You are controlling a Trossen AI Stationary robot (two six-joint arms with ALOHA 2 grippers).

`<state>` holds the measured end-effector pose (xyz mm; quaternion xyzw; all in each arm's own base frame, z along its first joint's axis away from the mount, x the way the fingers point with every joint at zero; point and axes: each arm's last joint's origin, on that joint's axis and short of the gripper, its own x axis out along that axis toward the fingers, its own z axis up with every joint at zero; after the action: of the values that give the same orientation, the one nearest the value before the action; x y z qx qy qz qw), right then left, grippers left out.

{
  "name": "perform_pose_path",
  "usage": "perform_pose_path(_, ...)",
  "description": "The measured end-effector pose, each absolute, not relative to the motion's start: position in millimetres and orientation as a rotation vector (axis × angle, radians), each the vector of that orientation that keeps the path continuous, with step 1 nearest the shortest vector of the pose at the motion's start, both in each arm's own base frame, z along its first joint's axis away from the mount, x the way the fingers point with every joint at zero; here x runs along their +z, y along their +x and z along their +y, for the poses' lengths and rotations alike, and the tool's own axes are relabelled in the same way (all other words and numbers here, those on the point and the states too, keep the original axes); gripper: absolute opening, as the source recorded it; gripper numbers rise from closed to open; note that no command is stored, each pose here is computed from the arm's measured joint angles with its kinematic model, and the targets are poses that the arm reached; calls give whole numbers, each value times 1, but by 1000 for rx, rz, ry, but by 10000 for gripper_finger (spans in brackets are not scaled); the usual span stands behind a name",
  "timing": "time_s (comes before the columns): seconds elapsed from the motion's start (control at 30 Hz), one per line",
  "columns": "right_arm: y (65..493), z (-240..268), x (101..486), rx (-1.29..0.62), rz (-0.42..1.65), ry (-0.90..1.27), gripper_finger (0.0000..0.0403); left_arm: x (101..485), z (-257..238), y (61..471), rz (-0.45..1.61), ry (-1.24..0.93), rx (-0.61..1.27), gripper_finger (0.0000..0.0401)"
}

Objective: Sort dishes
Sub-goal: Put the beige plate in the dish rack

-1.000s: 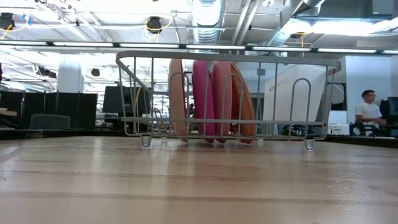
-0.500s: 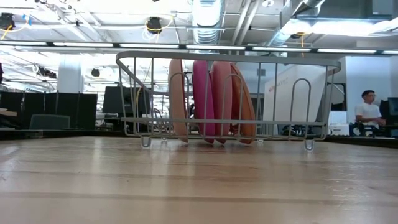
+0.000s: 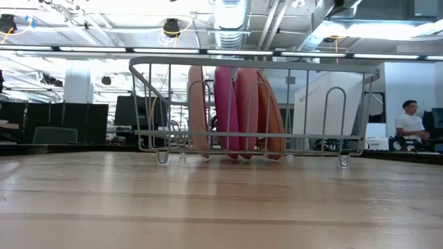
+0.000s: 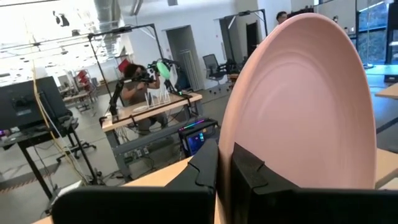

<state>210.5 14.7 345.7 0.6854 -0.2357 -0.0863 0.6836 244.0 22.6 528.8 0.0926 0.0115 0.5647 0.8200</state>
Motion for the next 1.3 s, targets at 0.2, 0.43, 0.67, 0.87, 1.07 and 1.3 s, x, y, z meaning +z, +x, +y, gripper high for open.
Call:
perform_pose_path(0.2,253,9,320,-57,-764,1727,188,529,23,244,-1,159,1205,3)
perform_pose_path(0.43,305,-10,314,83,-985,1776,188,526,23,245,-28,94,1205,3)
perform_pose_path(0.67,347,-17,319,188,-1001,1811,188,527,21,245,-4,175,1091,3)
perform_pose_path(0.87,359,-17,334,323,-1060,1903,188,533,20,238,20,308,992,3)
perform_pose_path(1.07,355,-14,352,441,-1128,1896,188,543,21,219,2,333,1015,1)
perform_pose_path(1.3,353,-14,368,515,-1179,1894,188,555,27,198,-85,362,929,1)
